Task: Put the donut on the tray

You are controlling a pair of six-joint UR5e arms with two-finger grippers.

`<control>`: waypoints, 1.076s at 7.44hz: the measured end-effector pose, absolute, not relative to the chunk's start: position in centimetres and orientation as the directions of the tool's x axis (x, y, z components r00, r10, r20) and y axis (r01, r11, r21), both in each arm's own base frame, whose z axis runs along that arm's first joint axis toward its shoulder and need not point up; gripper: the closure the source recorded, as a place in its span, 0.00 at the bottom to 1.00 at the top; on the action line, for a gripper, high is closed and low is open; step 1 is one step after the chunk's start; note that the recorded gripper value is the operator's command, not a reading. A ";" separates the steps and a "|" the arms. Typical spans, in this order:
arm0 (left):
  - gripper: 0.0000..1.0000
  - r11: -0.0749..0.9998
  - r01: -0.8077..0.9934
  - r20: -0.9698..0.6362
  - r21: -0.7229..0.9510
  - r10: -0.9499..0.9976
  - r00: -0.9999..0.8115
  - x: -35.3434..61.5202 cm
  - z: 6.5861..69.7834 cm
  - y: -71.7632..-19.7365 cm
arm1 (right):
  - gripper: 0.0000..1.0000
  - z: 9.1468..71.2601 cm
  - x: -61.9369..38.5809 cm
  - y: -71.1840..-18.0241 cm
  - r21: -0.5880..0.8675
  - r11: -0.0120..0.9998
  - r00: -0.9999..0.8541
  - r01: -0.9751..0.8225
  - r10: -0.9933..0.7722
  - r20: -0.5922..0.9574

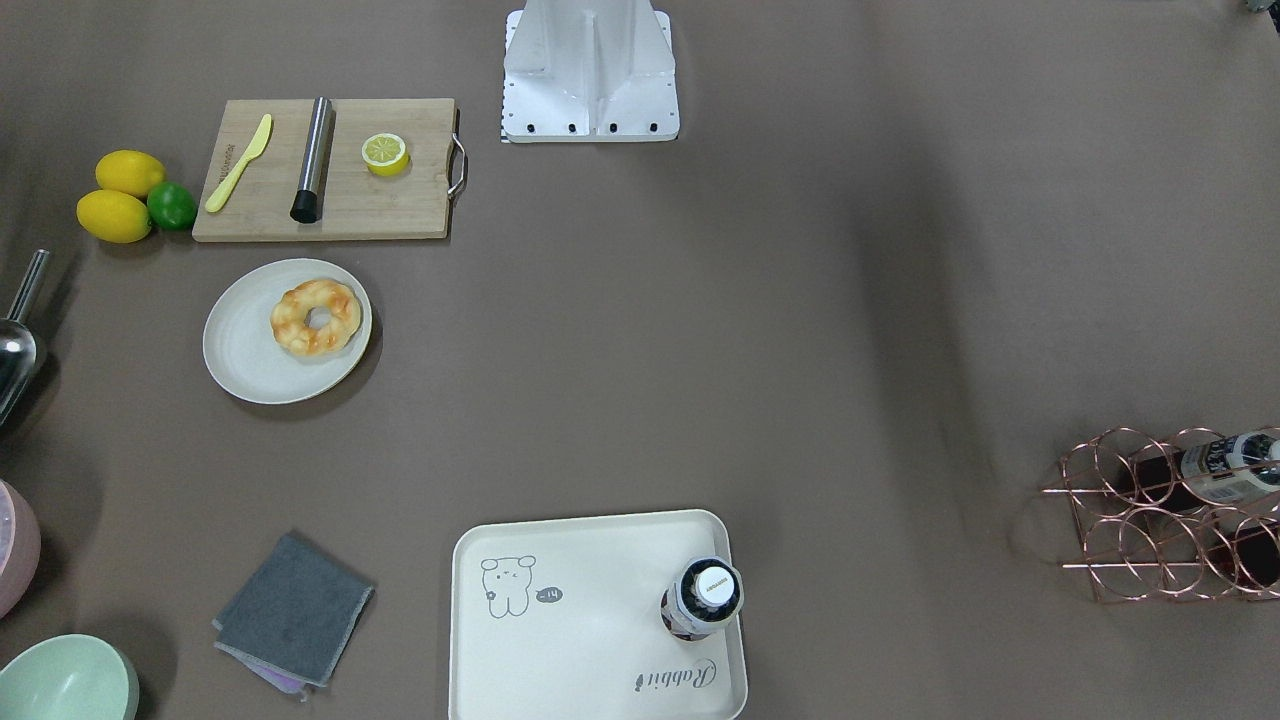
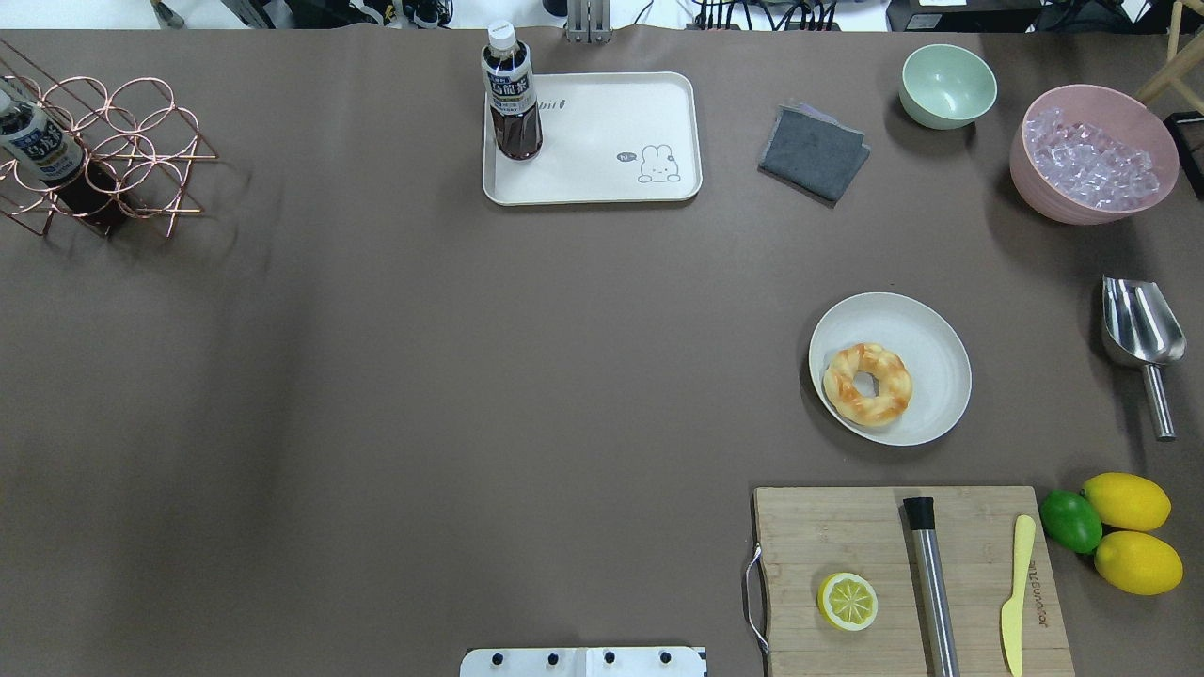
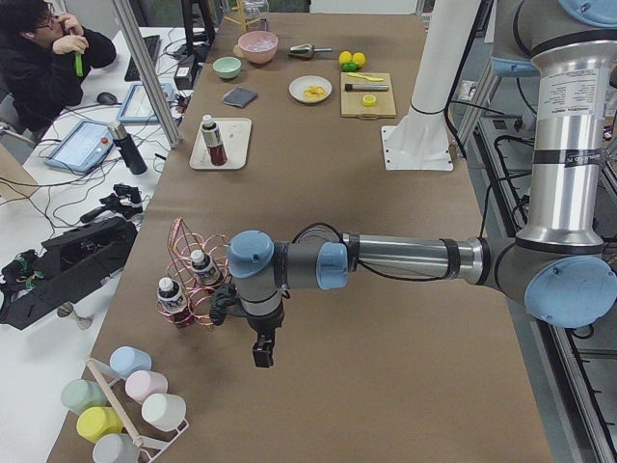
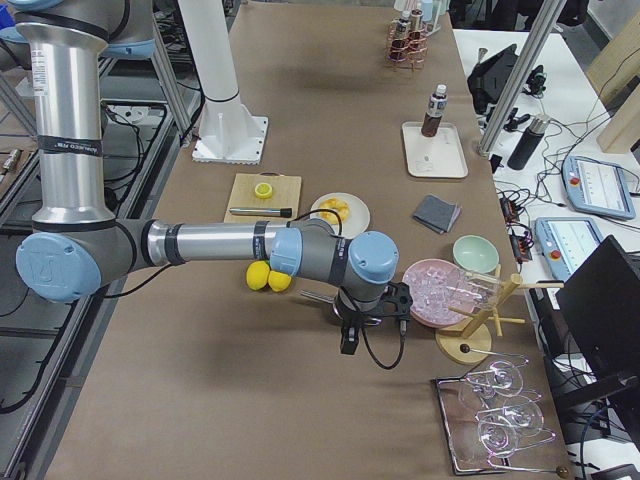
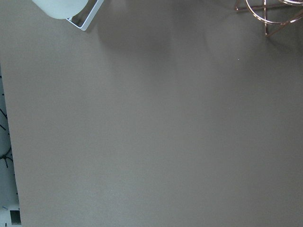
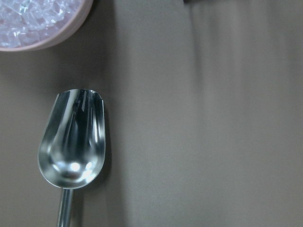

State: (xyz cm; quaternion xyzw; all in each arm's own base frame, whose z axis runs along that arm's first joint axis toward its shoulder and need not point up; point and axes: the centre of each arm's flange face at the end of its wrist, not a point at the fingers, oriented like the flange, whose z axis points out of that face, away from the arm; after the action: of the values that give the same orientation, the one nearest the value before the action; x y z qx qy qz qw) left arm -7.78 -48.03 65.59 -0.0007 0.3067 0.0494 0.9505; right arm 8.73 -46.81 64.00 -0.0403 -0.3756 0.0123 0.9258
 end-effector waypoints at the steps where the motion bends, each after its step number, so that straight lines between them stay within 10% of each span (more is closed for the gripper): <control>1: 0.02 0.995 -0.094 -0.583 0.031 0.095 0.807 -7.8 65.5 -48.1 | 0.00 63.0 8.6 -47.0 -0.079 0.997 0.708 -0.007 0.060 0.703; 8: 0.02 0.995 -0.095 -0.583 0.031 0.095 0.807 -7.8 65.5 -47.9 | 0.00 53.9 -5.2 -49.0 -0.008 1.000 0.612 -0.020 0.018 0.791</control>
State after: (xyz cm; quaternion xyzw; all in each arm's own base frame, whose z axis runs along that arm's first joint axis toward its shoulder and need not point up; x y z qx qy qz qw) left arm -7.75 -47.89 65.51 0.0003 0.3067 0.0500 0.9505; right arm -5.18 -48.97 53.87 0.0008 -0.4404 0.0107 0.8978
